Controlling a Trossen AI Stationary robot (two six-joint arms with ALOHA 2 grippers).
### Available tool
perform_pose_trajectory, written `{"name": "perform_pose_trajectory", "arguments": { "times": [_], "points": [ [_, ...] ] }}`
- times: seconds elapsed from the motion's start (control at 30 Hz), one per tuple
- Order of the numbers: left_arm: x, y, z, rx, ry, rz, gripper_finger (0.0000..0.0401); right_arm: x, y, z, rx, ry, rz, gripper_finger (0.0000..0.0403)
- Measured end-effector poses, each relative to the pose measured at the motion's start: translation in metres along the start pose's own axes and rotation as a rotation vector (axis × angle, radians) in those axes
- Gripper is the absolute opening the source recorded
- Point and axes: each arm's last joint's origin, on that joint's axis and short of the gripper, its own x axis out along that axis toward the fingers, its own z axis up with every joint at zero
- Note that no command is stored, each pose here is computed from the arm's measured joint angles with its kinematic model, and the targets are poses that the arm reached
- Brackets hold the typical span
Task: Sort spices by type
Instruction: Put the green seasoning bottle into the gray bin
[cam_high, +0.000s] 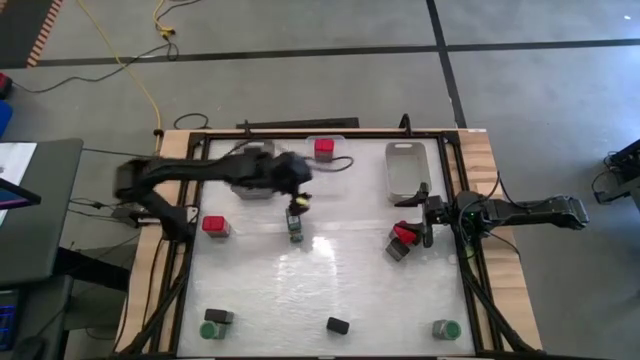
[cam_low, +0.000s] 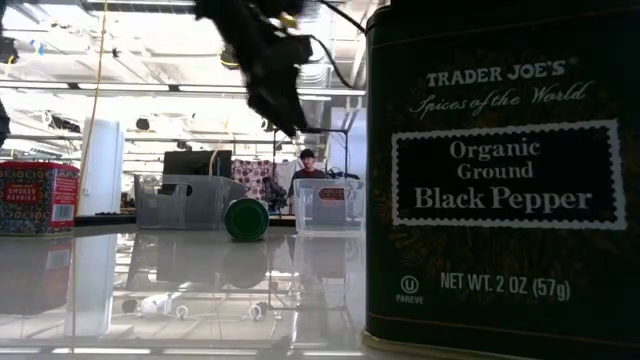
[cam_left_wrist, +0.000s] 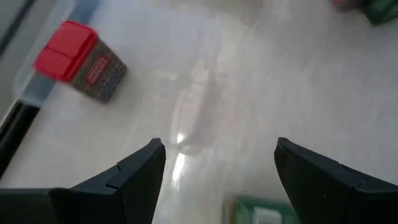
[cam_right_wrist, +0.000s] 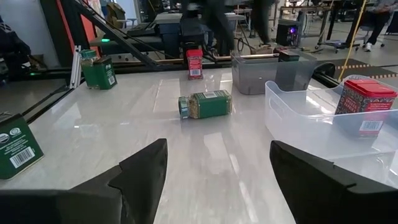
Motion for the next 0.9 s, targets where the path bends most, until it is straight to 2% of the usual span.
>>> {"name": "perform_pose_trajectory", "arguments": {
  "times": [0.2,0.37,0.5,0.7,0.9],
  "points": [
    [-0.048,-0.014,-0.048,-0.036,-0.103,-0.055,0.029,0.0,0.0,0.0,0.0,0.0,0.0,0.0312],
    [-0.08,-0.02,-0.078,-0.028,-0.198,-0.112,0.029,0.0,0.0,0.0,0.0,0.0,0.0,0.0312],
    [-0.099,-0.018,-0.101,-0.041,-0.297,-0.085,0.029,0.0,0.0,0.0,0.0,-0.001,0.0,0.0312],
    [-0.108,-0.01,-0.135,-0.045,-0.338,-0.097,0.029,0.0,0.0,0.0,0.0,-0.001,0.0,0.0312],
    [-0.104,-0.004,-0.156,-0.049,-0.342,-0.092,0.029,0.0,0.0,0.0,0.0,-0.001,0.0,0.0312]
  ]
}}
